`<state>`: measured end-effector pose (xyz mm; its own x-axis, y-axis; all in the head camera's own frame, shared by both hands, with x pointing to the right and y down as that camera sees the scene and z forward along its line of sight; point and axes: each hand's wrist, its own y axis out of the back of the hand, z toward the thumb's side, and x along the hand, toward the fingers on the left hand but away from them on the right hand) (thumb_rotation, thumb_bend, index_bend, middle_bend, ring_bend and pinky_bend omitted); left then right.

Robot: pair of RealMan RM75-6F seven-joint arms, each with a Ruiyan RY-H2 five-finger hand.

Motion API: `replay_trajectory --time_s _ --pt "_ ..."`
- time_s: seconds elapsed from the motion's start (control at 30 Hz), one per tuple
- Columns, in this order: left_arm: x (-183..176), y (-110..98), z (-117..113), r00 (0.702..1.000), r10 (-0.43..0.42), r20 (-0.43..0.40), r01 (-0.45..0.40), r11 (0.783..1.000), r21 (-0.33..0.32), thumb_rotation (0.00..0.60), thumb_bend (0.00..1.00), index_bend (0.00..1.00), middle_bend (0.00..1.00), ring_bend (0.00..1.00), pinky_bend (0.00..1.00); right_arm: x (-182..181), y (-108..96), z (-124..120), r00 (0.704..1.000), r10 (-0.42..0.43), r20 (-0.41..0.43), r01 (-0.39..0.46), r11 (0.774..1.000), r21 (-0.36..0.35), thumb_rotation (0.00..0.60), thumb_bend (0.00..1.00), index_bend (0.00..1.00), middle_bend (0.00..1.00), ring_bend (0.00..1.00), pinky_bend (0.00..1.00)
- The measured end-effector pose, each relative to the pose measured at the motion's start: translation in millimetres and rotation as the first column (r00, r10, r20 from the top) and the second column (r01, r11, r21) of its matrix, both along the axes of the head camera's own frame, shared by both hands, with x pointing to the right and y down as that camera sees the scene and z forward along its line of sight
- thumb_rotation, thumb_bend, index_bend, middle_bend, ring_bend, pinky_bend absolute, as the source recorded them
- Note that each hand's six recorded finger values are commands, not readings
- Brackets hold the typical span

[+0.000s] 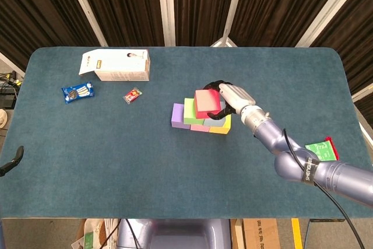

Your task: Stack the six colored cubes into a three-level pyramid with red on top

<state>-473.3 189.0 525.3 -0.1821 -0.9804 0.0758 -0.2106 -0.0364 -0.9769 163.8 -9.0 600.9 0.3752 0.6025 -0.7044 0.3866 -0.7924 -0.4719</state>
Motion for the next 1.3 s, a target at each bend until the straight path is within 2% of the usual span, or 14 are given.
replay_trajectory --time_s 0.33,0.57,0.7,0.87,1.1,1.3 --pt "-1 0 0 1.0 -0.004 -0.002 0.004 1.0 0.0 0.6 0.35 0.08 0.0 0.0 0.0 -5 2 -3 1.0 -0.007 -0.006 0.007 1.0 -0.005 0.6 0.33 0.2 0.09 0.0 0.0" --pt "0 0 0 1.0 -0.004 -0.005 0.004 1.0 -0.001 0.6 0.35 0.08 0.0 0.0 0.0 -9 6 -6 0.999 -0.034 -0.009 0.033 0.999 -0.028 0.6 0.33 0.15 0.07 0.0 0.0" --pt "0 0 0 1.0 -0.005 -0.004 0.005 1.0 0.0 0.6 0.35 0.08 0.0 0.0 0.0 -11 5 -8 1.0 -0.025 -0.002 0.025 0.999 -0.02 0.6 0.33 0.08 0.04 0.0 0.0" --pt "-4 -2 -1 1.0 -0.012 -0.004 0.012 1.0 0.011 0.6 0.35 0.08 0.0 0.0 0.0 -7 0 -16 1.0 0.002 0.005 -0.002 1.0 0.007 0.6 0.29 0.0 0.0 0.0 0.0" --pt "-7 -4 -2 1.0 -0.019 -0.006 0.02 1.0 0.018 0.6 0.35 0.08 0.0 0.0 0.0 9 -9 -35 0.998 0.07 0.002 -0.07 0.993 0.098 0.6 0.26 0.0 0.0 0.0 0.0" --pt "-6 -4 -3 1.0 -0.012 -0.021 0.012 1.0 0.019 0.6 0.35 0.08 0.0 0.0 0.0 45 -1 -54 0.991 0.131 -0.035 -0.124 0.98 0.152 0.6 0.26 0.0 0.0 0.0 0.0"
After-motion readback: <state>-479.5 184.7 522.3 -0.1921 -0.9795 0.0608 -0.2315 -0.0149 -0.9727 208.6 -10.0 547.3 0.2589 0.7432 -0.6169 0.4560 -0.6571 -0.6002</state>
